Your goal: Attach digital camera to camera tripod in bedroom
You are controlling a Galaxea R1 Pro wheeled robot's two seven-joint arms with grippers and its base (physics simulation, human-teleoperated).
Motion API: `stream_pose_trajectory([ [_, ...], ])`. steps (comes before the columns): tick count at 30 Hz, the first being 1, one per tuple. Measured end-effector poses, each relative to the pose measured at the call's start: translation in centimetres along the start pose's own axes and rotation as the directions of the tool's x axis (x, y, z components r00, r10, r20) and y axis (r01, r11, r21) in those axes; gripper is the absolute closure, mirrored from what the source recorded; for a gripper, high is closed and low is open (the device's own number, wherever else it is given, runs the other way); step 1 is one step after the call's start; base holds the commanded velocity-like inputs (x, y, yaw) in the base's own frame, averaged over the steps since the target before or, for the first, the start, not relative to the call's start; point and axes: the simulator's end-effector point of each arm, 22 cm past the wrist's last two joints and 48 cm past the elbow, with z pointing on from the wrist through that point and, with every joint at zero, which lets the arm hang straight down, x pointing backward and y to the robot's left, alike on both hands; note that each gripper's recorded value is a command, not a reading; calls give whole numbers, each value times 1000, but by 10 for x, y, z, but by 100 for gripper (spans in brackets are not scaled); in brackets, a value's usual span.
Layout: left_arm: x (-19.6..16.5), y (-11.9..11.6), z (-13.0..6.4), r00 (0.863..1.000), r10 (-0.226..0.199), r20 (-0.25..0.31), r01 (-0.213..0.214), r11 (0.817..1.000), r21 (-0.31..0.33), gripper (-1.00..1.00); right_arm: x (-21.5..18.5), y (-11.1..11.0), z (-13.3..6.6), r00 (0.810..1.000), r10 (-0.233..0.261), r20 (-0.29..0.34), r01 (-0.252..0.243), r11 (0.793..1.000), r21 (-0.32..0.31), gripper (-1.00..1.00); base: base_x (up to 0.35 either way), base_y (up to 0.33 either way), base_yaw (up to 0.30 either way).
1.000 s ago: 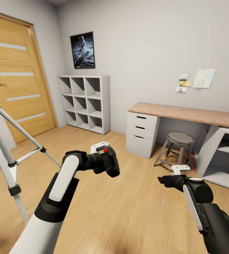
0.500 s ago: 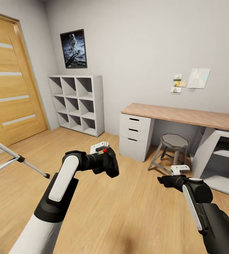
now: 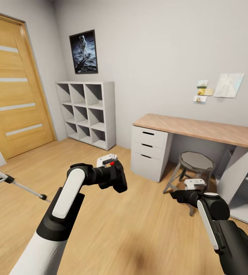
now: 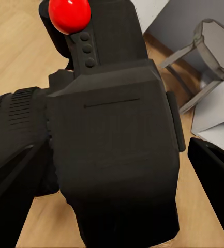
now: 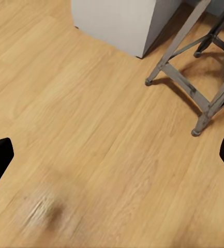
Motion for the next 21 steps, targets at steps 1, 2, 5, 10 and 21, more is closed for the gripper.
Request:
stream_pose_trajectory([
  [1,0,0,0,1000,0,0,0,1000,0,100,0,0,0,1000,0,0,0,1000,0,-100,292,-222,279],
  [2,0,0,0,1000,0,0,0,1000,-1,100,0,0,0,1000,0,0,0,1000,0,-100,292,-220,282],
  [5,1,1,0,1000,-1,-1,1,1000,-2,100,0,0,0,1000,0,-1,0,1000,0,-100,297,-198,288],
  [10,1,2,1,1000,-2,-2,2,1000,-3,100,2,16,1,1000,-31,-4,30,999,-27,-100,313,-152,289],
  [21,5,19,5,1000,-7,-12,7,998,-70,100,21,55,15,992,-116,-55,111,990,-87,-100,327,-110,225],
])
